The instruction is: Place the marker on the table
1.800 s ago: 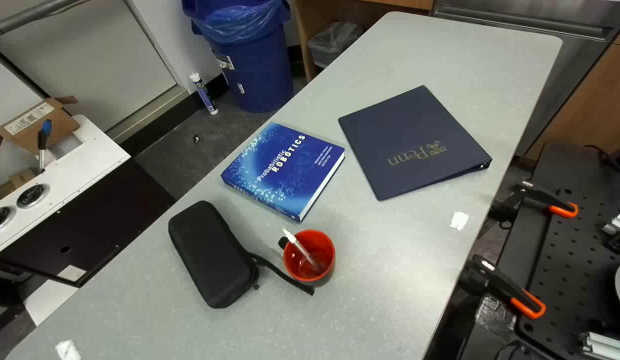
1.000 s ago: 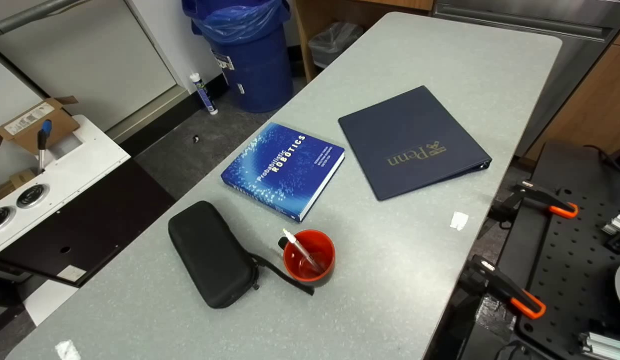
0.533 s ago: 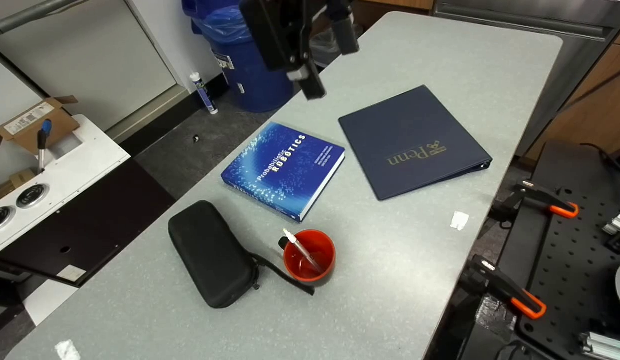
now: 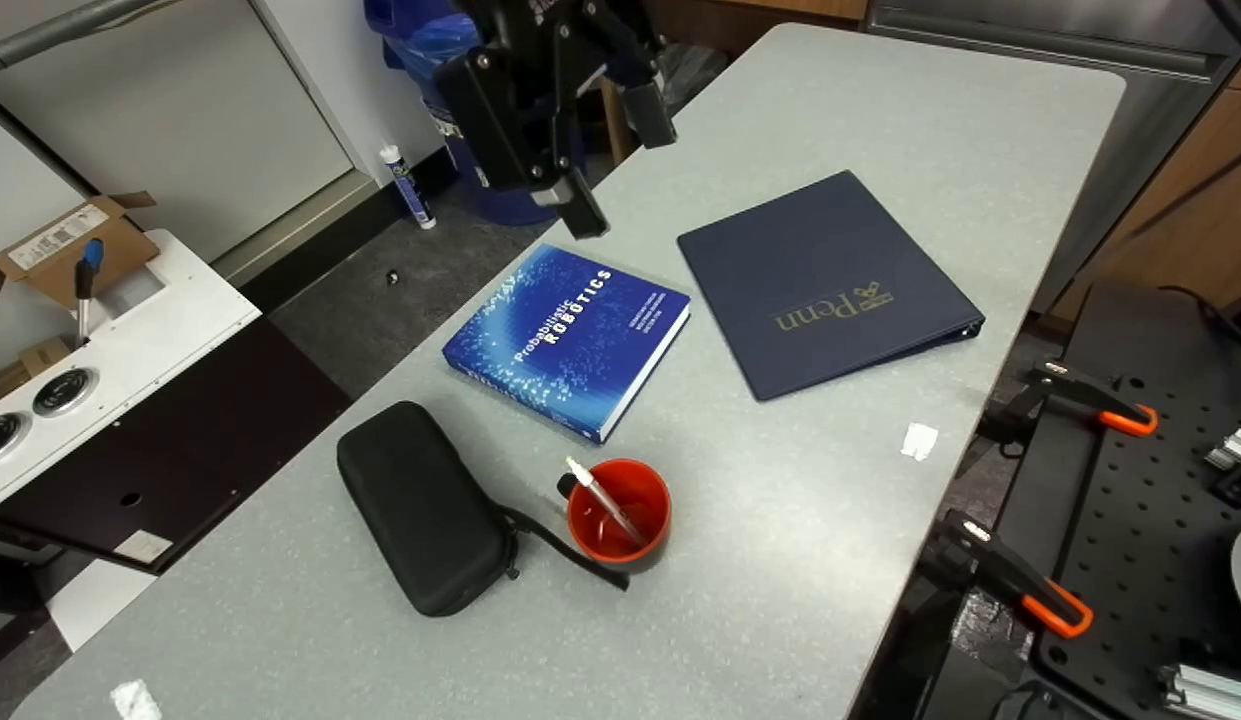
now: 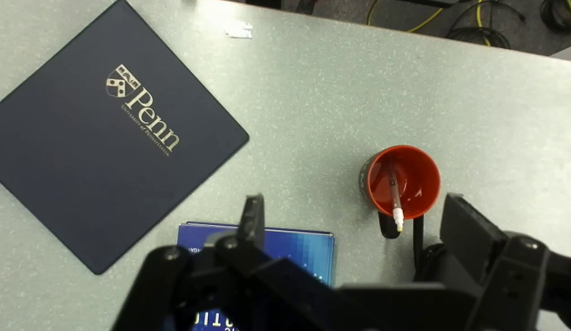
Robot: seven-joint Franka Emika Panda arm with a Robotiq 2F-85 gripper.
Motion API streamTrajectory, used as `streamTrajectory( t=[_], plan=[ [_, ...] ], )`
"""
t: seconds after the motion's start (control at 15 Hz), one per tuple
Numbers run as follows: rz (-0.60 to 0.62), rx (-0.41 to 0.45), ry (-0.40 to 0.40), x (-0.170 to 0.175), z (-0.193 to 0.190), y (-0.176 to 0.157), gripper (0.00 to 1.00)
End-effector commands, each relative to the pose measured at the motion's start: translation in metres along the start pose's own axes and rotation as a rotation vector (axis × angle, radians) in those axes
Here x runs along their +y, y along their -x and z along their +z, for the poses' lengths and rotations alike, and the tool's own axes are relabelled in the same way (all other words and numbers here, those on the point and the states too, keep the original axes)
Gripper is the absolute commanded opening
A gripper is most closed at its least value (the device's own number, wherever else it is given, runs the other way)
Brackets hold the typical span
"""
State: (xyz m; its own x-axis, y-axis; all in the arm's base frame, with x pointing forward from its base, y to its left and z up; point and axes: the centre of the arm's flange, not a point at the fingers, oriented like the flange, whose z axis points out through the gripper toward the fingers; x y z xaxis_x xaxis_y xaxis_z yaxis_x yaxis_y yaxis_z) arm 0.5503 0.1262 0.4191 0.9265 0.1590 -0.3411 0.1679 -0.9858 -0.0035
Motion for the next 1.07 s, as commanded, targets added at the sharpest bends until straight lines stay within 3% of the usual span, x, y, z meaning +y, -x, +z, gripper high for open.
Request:
streamTrajectory(
  t=[0.0, 0.4, 0.6, 0.73, 1.0],
  plan=[
    [0.011, -0.016, 0.0, -0.005, 0.022, -0.016, 1.0],
    [0.073, 0.031, -0.017, -0.038, 0.085, -0.068, 1.0],
    [0.079, 0.056, -0.073, -0.063, 0.111, -0.09, 1.0],
    [0.077, 0.049, -0.102, -0.074, 0.123, -0.096, 1.0],
    [0.048, 0.019, -0.062, -0.072, 0.135, -0.086, 1.0]
  ],
)
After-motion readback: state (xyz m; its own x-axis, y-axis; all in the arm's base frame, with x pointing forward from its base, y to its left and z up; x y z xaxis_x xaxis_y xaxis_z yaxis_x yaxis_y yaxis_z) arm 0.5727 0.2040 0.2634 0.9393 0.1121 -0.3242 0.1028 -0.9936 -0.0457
